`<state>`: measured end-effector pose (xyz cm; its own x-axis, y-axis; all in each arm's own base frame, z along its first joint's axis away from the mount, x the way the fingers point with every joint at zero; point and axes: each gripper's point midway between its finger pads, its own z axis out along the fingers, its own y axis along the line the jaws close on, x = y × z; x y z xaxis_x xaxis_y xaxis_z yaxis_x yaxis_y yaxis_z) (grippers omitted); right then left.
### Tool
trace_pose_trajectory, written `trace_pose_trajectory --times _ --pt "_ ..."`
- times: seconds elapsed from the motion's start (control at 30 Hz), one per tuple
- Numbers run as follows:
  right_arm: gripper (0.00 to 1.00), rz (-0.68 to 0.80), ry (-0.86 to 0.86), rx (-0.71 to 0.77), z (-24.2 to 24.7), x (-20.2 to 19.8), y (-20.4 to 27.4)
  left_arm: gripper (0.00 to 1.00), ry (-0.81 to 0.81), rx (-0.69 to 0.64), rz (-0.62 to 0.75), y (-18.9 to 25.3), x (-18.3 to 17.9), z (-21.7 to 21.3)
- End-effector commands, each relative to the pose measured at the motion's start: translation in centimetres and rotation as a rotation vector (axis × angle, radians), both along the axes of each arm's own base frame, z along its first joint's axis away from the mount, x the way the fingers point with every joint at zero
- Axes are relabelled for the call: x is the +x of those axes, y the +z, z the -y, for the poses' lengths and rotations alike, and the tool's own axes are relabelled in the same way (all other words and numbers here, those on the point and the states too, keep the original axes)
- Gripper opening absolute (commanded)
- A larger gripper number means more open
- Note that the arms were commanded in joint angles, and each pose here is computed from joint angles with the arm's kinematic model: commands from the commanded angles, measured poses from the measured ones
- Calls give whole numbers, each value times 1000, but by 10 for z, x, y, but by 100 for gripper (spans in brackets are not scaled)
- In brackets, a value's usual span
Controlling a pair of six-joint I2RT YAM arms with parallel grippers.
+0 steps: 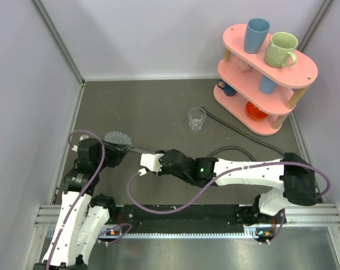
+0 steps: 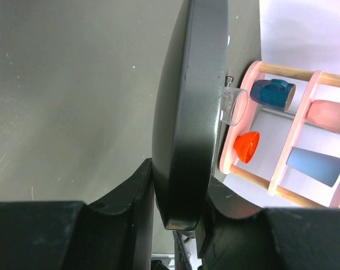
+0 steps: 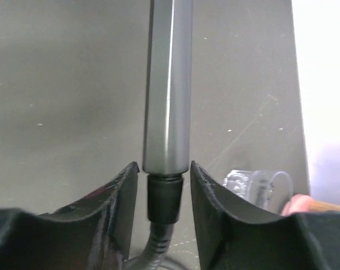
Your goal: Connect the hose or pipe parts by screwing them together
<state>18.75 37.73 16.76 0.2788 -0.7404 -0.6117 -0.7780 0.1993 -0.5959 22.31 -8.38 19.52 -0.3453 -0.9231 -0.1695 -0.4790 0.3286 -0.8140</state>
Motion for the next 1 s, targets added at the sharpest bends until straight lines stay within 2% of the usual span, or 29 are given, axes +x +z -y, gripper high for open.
trace_pose_trajectory --times 0.0,0.03,0.07,0.13,0.23,0.27,0.33,0.4,0.47,0.5,0.53,0.57,0.6,0.67,0.73,0.83,0.9,0.97 --pt "31 105 -43 88 -20 14 41 0 -3 -57 131 46 3 5" --pt "23 109 -47 92 -21 15 42 0 3 -52 126 44 1 3" --pt "7 108 -51 94 -21 15 42 0 3 -40 133 45 1 2" --pt "0 98 -41 107 -23 14 42 0 -2 -13 171 50 3 1" --pt "0 40 -3 144 -29 10 44 0 -77 14 250 51 5 8" --pt "0 -8 -1 175 -30 9 44 0 -121 34 362 56 15 14" --pt "0 -118 62 235 -34 8 50 0 -214 8 521 69 10 29" --pt "0 -252 105 313 -35 10 58 0 -228 -18 674 73 10 33" --pt "0 -368 150 370 -35 7 64 0 -229 -6 700 56 10 32" --pt "0 -457 243 397 -38 -4 70 0 -230 10 761 63 9 32" --pt "0 -502 245 421 -32 6 72 0 -235 27 785 62 8 32" --pt "0 -574 266 436 -30 4 71 0 -260 72 812 55 8 33" --pt "0 -656 365 439 -34 -9 75 0 -264 90 839 56 7 33" --pt "0 -729 370 417 -28 -6 67 0 -279 116 853 48 6 34" --pt "0 -843 468 403 -30 -20 67 0 -275 121 884 49 5 33" --pt "1 -1004 508 409 -28 -24 66 0 -273 120 890 40 6 33" --pt "4 -1021 496 405 -27 -21 61 0 -270 121 873 33 8 33" --pt "11 -984 459 401 -25 -16 57 0 -264 117 852 28 9 32"
